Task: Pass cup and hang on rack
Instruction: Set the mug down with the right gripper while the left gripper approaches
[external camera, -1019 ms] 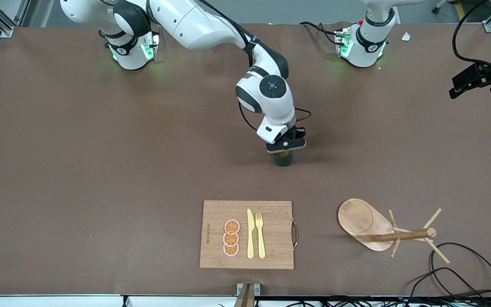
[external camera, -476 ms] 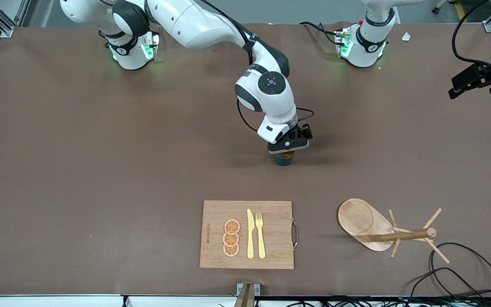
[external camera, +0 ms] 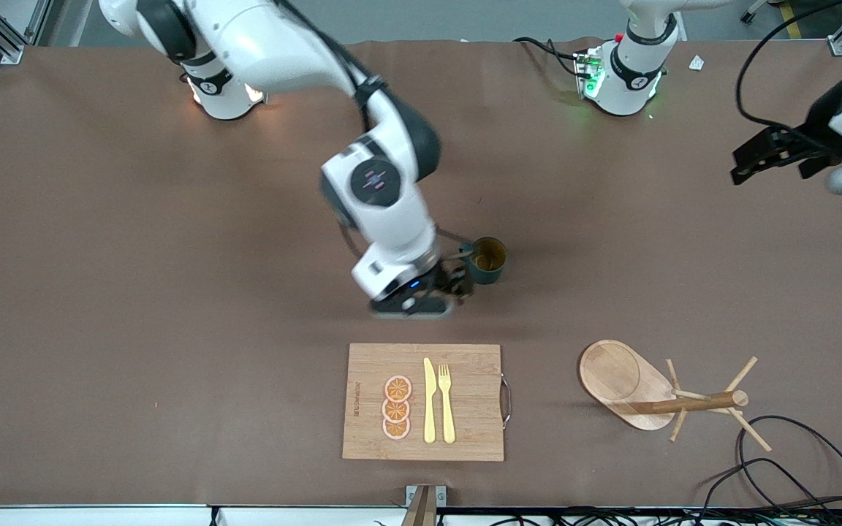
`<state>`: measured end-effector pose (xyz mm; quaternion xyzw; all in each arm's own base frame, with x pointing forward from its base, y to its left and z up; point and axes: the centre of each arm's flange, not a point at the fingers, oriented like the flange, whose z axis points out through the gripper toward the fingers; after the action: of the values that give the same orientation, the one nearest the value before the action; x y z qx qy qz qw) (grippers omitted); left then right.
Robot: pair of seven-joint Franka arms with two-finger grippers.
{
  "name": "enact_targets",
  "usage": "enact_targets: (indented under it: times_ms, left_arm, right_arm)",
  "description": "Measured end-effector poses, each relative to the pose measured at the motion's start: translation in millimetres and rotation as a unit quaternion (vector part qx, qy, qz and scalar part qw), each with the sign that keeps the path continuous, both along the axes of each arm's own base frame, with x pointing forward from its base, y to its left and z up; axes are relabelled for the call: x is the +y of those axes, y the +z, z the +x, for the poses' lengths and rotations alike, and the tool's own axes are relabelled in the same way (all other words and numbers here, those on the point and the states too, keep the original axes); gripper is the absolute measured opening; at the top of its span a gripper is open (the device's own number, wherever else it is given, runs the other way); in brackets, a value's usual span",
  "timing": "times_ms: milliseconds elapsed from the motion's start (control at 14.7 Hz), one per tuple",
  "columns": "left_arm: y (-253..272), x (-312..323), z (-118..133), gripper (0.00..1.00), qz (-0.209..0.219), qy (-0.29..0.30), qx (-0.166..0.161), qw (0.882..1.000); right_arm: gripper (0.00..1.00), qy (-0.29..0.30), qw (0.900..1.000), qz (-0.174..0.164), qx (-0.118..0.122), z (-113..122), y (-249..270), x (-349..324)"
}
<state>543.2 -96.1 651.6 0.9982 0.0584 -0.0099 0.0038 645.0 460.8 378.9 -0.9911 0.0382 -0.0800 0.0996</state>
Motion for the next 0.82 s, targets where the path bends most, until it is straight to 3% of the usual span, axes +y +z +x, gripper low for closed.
enact_targets:
  times_ms: [204, 408, 611, 815]
  left_arm:
    - [-14, -52, 5, 1.0, -0.007, 0.043, -0.008, 0.999]
    - [-35, -108, 10, 1.0, -0.023, 0.107, -0.013, 0.994]
    - [-66, -171, 6, 1.0, 0.001, 0.153, -0.022, 0.988]
    - [-104, -247, -8, 1.0, 0.018, 0.193, -0.042, 0.98]
  right_arm:
    - [1.0, -0.003, 1.0, -0.012, -0.008, 48, 22, -86]
    - [1.0, -0.009, 0.999, -0.032, 0.005, 73, 48, -167]
    - [1.0, -0.033, 0.999, -0.039, 0.014, 82, 73, -234]
    - [1.0, -0.055, 0.996, -0.064, 0.021, 74, 93, -288]
